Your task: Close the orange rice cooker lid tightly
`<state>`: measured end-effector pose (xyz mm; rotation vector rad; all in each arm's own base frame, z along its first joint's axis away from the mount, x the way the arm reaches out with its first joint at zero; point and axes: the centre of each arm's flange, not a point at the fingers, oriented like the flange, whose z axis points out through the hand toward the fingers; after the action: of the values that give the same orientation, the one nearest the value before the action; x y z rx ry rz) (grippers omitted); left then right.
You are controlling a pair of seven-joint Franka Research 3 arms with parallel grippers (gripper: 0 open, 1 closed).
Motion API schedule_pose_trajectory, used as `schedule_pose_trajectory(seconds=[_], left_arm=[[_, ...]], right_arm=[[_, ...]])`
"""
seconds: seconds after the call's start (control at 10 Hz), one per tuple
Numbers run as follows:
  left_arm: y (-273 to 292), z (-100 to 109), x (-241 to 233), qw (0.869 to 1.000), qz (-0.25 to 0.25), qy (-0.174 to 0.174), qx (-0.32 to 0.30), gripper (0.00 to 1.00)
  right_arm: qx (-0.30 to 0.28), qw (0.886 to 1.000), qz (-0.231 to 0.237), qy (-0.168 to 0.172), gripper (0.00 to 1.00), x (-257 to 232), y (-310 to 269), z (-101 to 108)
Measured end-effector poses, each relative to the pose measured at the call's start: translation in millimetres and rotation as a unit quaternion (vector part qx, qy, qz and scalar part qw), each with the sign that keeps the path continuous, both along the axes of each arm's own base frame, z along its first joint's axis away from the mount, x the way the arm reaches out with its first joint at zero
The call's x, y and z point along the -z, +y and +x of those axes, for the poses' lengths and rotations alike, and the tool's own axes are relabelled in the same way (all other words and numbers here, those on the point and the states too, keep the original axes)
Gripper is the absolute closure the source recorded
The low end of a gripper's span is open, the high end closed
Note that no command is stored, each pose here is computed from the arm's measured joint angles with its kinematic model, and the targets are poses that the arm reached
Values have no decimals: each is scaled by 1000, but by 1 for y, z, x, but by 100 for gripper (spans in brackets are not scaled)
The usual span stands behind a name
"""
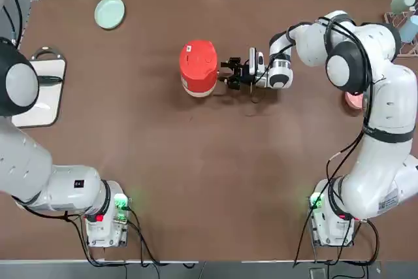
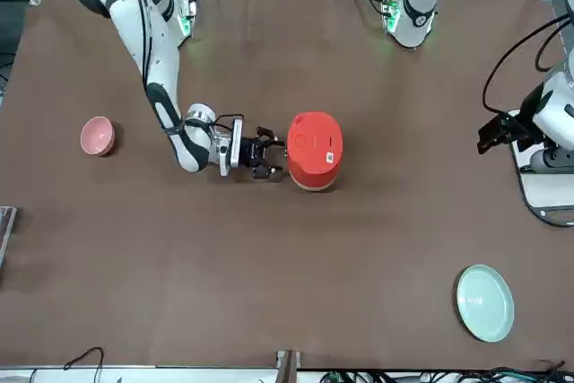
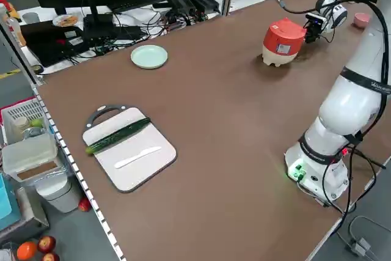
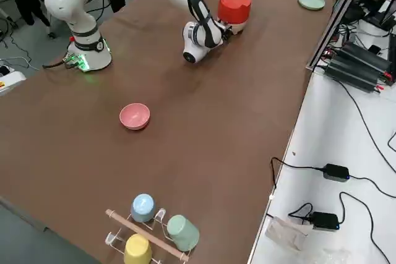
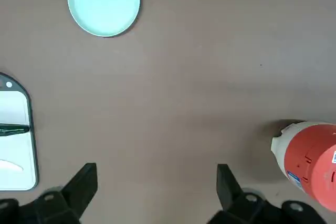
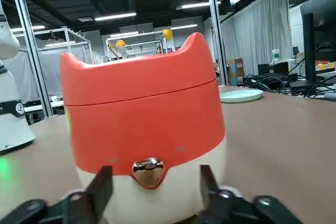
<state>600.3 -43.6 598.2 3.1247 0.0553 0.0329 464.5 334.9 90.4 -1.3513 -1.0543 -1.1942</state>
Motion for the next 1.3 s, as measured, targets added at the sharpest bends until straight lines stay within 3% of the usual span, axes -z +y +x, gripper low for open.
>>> schedule_pose_trajectory(seconds=[0.1,0.5,0.7,1.0,1.1,1.3], left_arm=[[0,0,0,1000,0,0,0,0],[0,0,0,1000,0,0,0,0],[0,0,0,1000,0,0,1,0],[-1,0,0,1000,0,0,13,0],[-1,0,0,1000,0,0,14,0],[-1,0,0,1000,0,-1,15,0]], right_arm=[[2,1000,1,0,2,0,-2,1],[23,1000,-5,3,0,-2,-20,16],[33,997,-59,-24,0,-17,-49,44],[-6,980,-162,-114,0,-88,-117,103],[-24,972,-197,-126,0,-103,-136,117],[-54,955,-277,-96,0,-129,-166,150]])
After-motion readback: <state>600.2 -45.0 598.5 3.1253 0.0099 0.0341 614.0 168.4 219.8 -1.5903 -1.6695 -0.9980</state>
